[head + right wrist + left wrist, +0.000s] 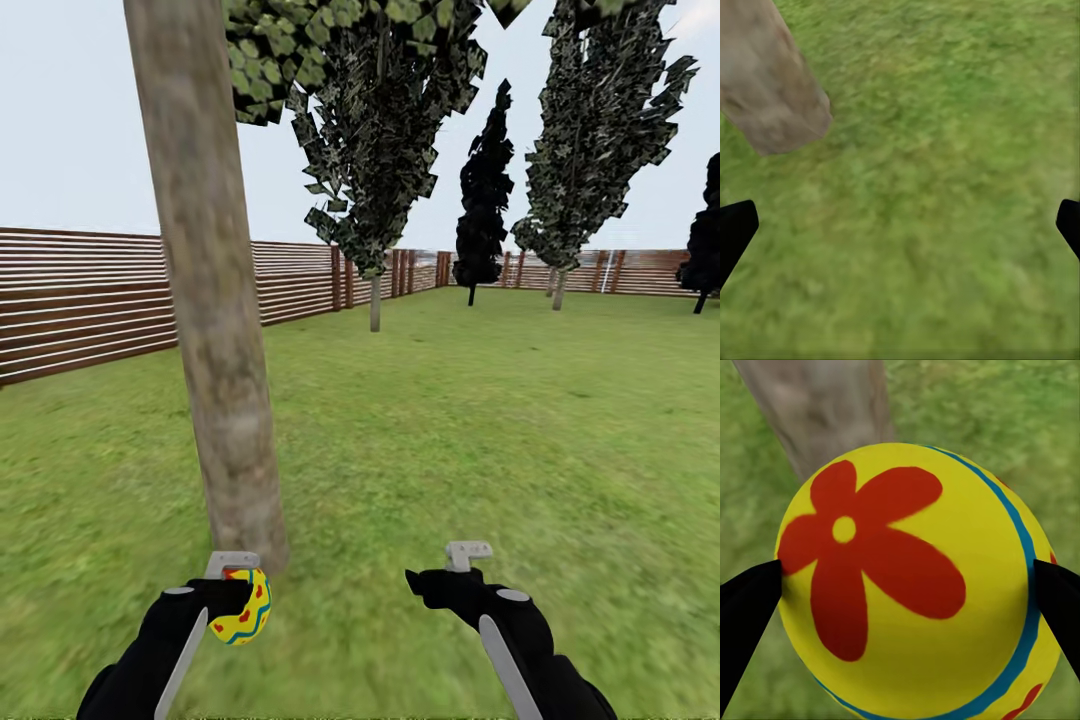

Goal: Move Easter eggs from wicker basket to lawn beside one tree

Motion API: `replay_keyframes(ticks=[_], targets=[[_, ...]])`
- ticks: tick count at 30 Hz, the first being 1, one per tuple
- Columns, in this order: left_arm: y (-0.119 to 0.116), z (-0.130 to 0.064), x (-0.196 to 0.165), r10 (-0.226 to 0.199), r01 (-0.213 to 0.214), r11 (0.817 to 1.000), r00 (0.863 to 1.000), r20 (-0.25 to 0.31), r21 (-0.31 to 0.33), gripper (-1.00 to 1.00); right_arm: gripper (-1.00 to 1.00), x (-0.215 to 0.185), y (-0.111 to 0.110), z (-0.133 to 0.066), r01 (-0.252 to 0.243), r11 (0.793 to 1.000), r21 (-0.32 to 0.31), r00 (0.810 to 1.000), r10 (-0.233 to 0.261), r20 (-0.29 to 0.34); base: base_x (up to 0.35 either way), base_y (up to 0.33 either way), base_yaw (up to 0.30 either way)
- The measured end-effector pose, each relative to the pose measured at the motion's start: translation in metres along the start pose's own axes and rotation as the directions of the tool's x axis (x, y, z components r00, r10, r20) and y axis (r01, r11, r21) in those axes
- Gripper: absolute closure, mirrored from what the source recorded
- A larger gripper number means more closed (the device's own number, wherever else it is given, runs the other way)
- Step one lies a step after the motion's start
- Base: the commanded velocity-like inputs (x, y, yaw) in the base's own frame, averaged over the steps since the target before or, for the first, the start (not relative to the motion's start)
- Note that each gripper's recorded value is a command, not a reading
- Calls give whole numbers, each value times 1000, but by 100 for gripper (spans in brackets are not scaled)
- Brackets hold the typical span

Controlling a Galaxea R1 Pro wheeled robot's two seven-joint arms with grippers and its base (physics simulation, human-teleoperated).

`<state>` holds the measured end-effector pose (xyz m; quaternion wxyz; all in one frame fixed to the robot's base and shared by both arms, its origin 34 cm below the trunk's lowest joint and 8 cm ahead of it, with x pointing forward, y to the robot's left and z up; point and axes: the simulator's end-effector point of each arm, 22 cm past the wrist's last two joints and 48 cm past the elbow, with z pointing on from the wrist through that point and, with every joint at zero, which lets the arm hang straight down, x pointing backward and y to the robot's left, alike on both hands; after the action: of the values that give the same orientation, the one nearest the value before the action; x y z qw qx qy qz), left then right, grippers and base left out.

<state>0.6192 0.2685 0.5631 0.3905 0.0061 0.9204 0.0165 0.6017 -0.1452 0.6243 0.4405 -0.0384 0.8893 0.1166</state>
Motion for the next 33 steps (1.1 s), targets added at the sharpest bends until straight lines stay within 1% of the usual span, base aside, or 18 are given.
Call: replay_keyframes(ticks=[2, 4, 7, 24, 27, 30, 32, 33], targets=[[0, 4, 5, 1, -1, 1000, 1000, -1, -1, 100, -100, 7, -1, 3, 1, 1000, 0, 1000, -1, -13, 0, 0, 0], [0, 8, 14, 0, 0, 1000, 1000, -12, 0, 100, -100, 17, -1, 5, 2, 1000, -1, 999, -2, -35, 0, 0, 0], [-1, 15, 25, -2, 2, 1000, 1000, -26, 2, 100, -100, 27, -2, 9, 2, 1000, -1, 999, -2, -51, 0, 0, 0], [-3, 43, 70, -2, 2, 1000, 999, -53, 3, 100, -100, 73, -9, 31, -2, 1000, 0, 997, 2, -81, 0, 0, 0], [-3, 48, 75, -1, 1, 1000, 999, -46, 3, 100, -100, 77, -9, 33, -1, 1000, -3, 997, 1, -77, 0, 0, 0], [-3, 53, 82, 0, 0, 1000, 999, -47, 2, 100, -100, 61, 0, 26, 7, 1000, -24, 1000, -8, -30, 0, 0, 0], [-3, 56, 88, 1, 0, 1000, 999, -49, 2, 100, -100, 65, 4, 21, 13, 999, -34, 998, -16, -61, 0, 0, 0], [-4, 57, 91, 0, 0, 1000, 999, -51, 2, 100, -100, 74, 5, 18, 16, 999, -38, 994, -20, -104, 0, 0, 0]])
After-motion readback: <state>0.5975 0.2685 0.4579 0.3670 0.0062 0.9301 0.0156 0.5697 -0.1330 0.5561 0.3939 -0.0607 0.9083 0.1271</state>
